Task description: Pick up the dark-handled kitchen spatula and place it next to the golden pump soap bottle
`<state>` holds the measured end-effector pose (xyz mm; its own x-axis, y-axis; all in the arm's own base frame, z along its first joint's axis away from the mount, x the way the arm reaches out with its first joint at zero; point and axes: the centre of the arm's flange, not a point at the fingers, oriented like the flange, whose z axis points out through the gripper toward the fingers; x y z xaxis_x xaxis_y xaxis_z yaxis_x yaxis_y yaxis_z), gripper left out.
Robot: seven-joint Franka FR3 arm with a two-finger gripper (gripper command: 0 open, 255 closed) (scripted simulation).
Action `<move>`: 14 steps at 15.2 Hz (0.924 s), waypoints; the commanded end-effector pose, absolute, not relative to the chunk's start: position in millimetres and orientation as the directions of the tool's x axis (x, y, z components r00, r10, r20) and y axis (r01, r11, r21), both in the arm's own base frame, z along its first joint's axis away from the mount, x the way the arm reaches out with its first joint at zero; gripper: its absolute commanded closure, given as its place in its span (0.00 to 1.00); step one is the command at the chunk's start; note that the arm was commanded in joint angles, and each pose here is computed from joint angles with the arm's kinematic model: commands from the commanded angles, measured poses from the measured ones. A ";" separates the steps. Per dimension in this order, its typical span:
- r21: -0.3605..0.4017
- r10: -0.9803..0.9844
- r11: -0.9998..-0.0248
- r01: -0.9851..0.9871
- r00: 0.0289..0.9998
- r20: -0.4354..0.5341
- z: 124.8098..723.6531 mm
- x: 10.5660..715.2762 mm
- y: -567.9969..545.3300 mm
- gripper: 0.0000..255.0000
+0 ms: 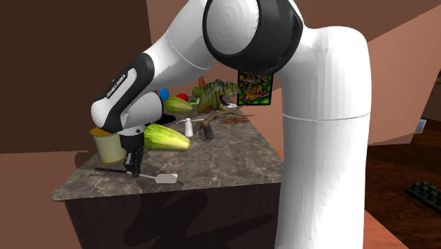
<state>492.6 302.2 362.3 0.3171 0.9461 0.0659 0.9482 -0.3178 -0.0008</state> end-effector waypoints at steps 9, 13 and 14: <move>-0.001 0.946 -0.318 0.948 0.317 0.066 350.5 491.7 303.6 1.00; -0.001 0.946 -0.318 0.948 0.317 0.066 350.6 491.7 303.6 0.00; -0.001 0.946 -0.318 0.948 0.317 0.066 350.5 491.7 303.6 0.00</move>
<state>491.7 303.6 350.6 0.3171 0.9461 0.0663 0.9482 -0.3178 -0.0005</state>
